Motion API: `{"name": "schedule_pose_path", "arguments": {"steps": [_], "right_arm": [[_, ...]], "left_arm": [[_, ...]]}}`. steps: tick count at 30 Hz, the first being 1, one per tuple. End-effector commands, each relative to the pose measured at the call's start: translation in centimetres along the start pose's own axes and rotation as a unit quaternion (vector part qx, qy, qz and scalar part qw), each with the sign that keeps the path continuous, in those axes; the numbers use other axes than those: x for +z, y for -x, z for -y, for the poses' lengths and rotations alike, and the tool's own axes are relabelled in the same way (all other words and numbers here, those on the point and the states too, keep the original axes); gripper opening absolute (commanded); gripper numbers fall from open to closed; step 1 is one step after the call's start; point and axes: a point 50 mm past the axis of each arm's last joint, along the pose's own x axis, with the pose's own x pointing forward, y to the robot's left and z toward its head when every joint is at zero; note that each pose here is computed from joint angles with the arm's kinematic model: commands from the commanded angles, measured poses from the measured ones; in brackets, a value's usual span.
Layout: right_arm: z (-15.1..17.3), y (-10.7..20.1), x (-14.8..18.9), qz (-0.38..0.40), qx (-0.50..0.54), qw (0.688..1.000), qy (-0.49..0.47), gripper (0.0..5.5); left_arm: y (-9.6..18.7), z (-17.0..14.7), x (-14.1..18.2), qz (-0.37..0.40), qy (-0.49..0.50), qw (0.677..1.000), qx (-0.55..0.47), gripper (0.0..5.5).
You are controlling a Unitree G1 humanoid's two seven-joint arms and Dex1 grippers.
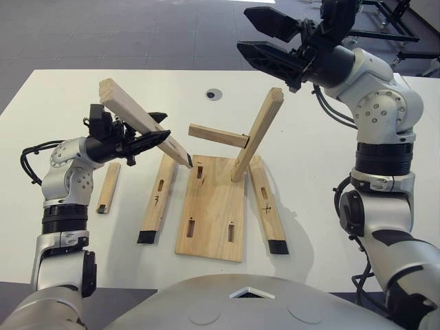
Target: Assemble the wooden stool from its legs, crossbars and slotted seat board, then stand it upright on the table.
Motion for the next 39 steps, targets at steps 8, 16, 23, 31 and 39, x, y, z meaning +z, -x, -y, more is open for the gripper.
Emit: {"name": "schedule_pose_path", "arguments": {"steps": [8,16,23,31,39], "right_arm": [[0.0,-0.8,0.6,-0.011,0.02,1.0,0.011,4.9],[0.1,-0.8,0.5,-0.025,0.028,0.999,0.012,4.9],[0.1,-0.7,0.2,-0.033,0.029,0.999,0.011,4.9],[0.0,-0.8,0.0,-0.038,0.035,0.999,0.01,4.9],[-0.1,-0.8,-0.1,-0.044,0.038,0.998,0.009,4.9]], "left_arm": [[-0.9,-0.1,-1.2,-0.018,-0.002,1.0,-0.025,2.03],[-0.9,0.4,-2.4,-0.043,0.004,0.999,-0.029,2.03],[-1.5,0.3,-2.2,-0.021,-0.023,0.999,-0.019,2.03],[-1.6,0.7,-2.7,-0.041,-0.013,0.998,-0.041,2.03],[-1.8,1.3,-3.3,-0.062,0.008,0.996,-0.064,2.03]]}}
